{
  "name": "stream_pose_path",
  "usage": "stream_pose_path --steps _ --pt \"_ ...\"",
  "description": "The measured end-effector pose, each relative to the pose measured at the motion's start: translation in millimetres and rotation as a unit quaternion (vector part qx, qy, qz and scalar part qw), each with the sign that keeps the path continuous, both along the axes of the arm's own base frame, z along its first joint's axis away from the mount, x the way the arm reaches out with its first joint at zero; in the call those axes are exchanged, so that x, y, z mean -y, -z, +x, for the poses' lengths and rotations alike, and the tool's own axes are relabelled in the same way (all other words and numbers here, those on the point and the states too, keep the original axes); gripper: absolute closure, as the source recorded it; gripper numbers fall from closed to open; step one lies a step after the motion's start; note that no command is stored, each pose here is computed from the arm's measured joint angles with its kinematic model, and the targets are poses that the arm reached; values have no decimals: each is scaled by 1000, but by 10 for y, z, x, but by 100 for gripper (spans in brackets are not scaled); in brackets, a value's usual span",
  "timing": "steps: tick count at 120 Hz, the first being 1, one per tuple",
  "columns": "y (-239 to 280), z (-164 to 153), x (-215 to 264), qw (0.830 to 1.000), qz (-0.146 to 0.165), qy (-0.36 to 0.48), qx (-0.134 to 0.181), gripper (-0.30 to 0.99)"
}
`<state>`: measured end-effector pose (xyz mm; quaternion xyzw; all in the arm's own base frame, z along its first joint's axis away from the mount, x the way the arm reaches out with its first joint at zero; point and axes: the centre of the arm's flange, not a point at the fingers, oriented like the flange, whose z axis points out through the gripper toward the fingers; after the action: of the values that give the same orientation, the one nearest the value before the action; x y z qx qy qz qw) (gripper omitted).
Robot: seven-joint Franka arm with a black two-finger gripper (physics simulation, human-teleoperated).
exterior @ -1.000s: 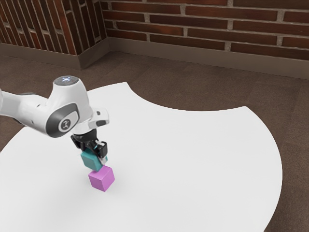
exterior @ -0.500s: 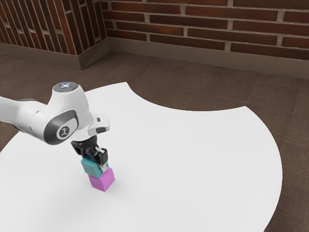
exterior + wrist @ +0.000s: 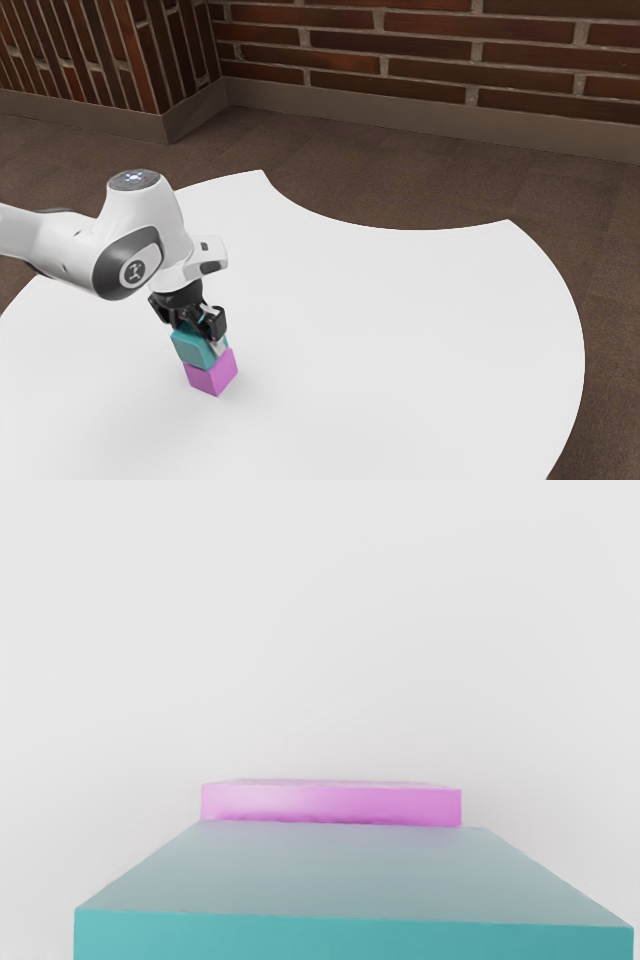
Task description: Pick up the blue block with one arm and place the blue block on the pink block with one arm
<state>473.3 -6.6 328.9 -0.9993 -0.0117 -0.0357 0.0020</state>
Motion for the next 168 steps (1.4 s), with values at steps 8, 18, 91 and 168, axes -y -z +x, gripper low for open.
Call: stream_pose_path --steps 8,18,91,168 --pt "22 7 -10 1000 0 -2 -2 39" --pt "23 16 -50 1000 -1 -8 -1 39" --pt "-34 130 -9 999 3 3 -37 40" --pt "-16 157 -7 998 1 22 -54 40"
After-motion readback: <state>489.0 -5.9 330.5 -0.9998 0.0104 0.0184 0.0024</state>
